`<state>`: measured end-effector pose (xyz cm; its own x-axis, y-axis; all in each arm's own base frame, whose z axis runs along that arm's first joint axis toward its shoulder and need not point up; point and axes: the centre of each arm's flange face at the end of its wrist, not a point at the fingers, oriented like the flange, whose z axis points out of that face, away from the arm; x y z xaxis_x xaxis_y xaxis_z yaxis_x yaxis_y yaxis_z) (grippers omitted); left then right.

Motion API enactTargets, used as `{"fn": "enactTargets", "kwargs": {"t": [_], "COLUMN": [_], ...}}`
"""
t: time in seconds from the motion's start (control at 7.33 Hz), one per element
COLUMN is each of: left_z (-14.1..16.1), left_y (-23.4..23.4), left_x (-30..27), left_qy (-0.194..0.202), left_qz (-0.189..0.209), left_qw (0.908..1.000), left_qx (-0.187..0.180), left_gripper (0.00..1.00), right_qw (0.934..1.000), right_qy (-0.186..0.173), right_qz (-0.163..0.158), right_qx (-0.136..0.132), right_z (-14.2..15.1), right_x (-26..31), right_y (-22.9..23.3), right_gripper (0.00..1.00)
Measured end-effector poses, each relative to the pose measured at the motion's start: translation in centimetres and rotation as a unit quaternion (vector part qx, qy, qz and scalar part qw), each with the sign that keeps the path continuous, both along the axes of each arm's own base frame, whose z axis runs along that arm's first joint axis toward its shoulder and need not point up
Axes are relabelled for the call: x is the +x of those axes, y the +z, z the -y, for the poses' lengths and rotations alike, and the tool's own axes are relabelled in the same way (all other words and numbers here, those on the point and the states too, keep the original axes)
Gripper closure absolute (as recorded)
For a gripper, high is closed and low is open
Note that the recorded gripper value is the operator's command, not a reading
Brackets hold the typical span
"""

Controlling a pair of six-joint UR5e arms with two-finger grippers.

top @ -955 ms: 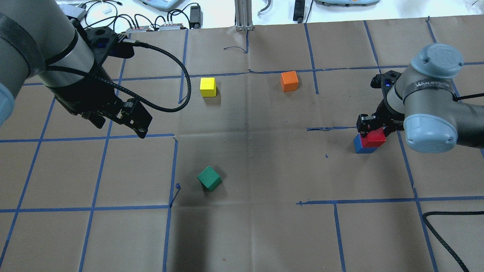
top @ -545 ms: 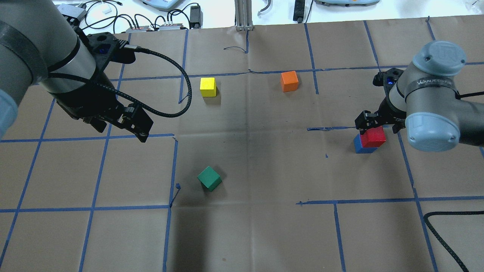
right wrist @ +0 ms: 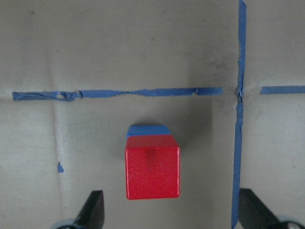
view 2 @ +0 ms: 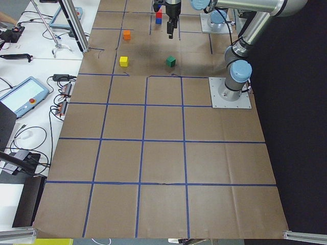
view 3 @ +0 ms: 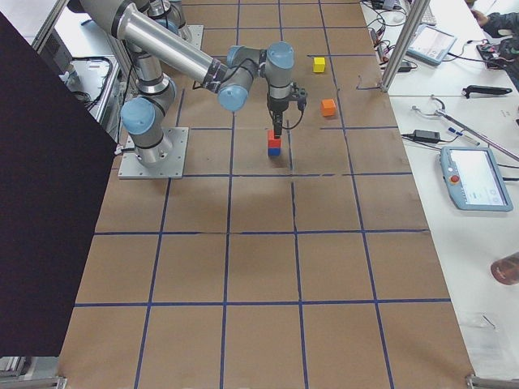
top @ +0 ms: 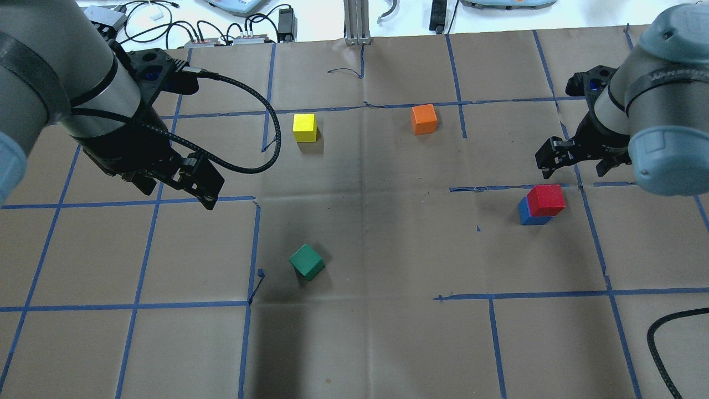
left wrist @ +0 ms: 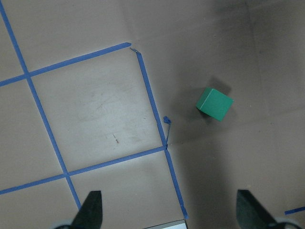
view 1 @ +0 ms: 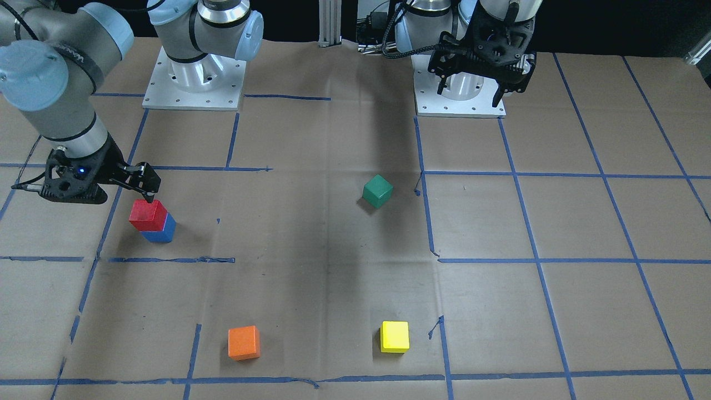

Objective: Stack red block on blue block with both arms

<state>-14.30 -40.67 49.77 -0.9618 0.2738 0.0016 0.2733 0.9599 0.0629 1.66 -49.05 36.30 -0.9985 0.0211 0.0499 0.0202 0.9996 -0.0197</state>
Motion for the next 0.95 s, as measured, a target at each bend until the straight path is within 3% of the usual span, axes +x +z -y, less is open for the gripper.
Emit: {"fn": "enactTargets", "kwargs": {"t": [0.41,0.68,0.95], "left_z": [0.0,0.0,0.0], "left_y": [0.0,0.0,0.0], "left_x": [0.0,0.0,0.0], "left_qy": [0.000,0.000,0.001], "left_qz": [0.000,-0.001,0.000], "left_qw": [1.0000,1.0000,1.0000], "left_qx": [0.000,0.000,0.000], "left_gripper": [0.00,0.00,0.00], "right_qw": [0.9999,0.9998,0.9993], "right_qy": [-0.003,-0.002,0.005], "right_qz": [0.001,0.009,0.018], "right_qx": [-0.012,0.016,0.033], "right_z": [0.5,0.0,0.0], "right_x": [5.6,8.0,9.2], "right_y": [8.0,11.6,12.4], "right_gripper": [0.00,0.00,0.00]}}
